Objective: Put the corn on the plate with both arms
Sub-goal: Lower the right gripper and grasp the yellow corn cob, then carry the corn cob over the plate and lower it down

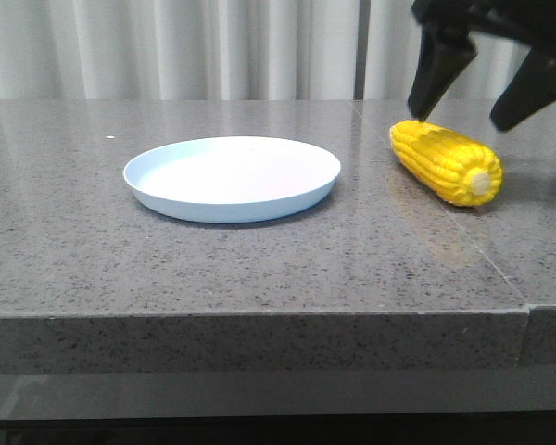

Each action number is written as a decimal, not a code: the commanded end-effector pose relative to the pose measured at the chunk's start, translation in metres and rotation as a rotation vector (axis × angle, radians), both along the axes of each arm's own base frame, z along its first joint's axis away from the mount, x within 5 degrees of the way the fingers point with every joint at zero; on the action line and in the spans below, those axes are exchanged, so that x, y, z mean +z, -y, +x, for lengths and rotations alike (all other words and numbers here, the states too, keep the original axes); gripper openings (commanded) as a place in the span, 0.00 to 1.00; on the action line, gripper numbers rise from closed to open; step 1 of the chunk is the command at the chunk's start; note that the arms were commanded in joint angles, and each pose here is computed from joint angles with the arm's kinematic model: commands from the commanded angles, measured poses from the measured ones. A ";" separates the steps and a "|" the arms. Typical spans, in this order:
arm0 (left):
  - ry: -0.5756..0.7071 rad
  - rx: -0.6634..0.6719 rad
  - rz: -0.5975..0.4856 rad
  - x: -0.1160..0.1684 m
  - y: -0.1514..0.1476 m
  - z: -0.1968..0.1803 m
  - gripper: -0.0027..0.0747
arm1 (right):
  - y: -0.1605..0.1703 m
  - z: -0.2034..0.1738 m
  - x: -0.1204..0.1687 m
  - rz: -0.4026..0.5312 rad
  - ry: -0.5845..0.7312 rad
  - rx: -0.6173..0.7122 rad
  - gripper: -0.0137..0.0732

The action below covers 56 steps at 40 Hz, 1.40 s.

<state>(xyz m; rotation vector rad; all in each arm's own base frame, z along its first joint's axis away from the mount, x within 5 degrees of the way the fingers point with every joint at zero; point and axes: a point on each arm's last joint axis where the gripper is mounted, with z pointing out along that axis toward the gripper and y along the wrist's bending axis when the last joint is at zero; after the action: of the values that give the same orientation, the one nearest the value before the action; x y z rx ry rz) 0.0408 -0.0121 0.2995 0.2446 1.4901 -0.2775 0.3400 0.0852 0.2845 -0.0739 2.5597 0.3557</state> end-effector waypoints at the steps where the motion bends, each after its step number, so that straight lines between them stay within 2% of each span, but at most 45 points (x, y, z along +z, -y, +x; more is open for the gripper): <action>1: 0.081 -0.011 -0.032 0.015 0.000 -0.002 0.01 | -0.002 0.008 0.015 0.010 0.052 0.014 0.89; 7: 0.081 -0.011 -0.032 0.015 0.000 -0.002 0.01 | -0.003 0.012 0.013 0.007 0.033 0.018 0.88; 10: 0.081 -0.011 -0.032 0.015 0.000 -0.002 0.01 | -0.003 0.011 0.012 0.007 0.027 0.020 0.83; 20: 0.081 -0.011 -0.032 0.015 0.000 -0.002 0.01 | -0.003 0.010 0.012 0.007 0.013 0.023 0.41; 25: 0.081 -0.011 -0.032 0.015 0.000 -0.002 0.01 | -0.003 0.011 0.013 0.008 0.019 0.022 0.29; 30: 0.081 -0.011 -0.032 0.015 0.000 -0.002 0.01 | -0.004 0.008 0.032 0.023 0.054 0.026 0.27; 38: 0.081 -0.011 -0.032 0.015 0.000 -0.002 0.01 | -0.015 0.000 0.086 0.237 0.161 0.012 0.27; 43: 0.081 -0.011 -0.032 0.015 0.000 -0.002 0.01 | -0.033 -0.002 0.103 0.311 0.212 0.045 0.27; 49: 0.081 -0.011 -0.032 0.015 0.000 -0.002 0.01 | -0.067 -0.007 0.104 0.348 0.257 0.107 0.27; 56: 0.081 -0.011 -0.032 0.015 0.000 -0.002 0.01 | -0.109 -0.004 0.081 0.381 0.205 0.142 0.27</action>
<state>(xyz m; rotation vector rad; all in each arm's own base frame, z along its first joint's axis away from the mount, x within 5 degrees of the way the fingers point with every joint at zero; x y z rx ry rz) 0.0408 -0.0120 0.2995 0.2454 1.4898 -0.2759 0.3365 0.1835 0.3448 -0.1727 2.3695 0.7770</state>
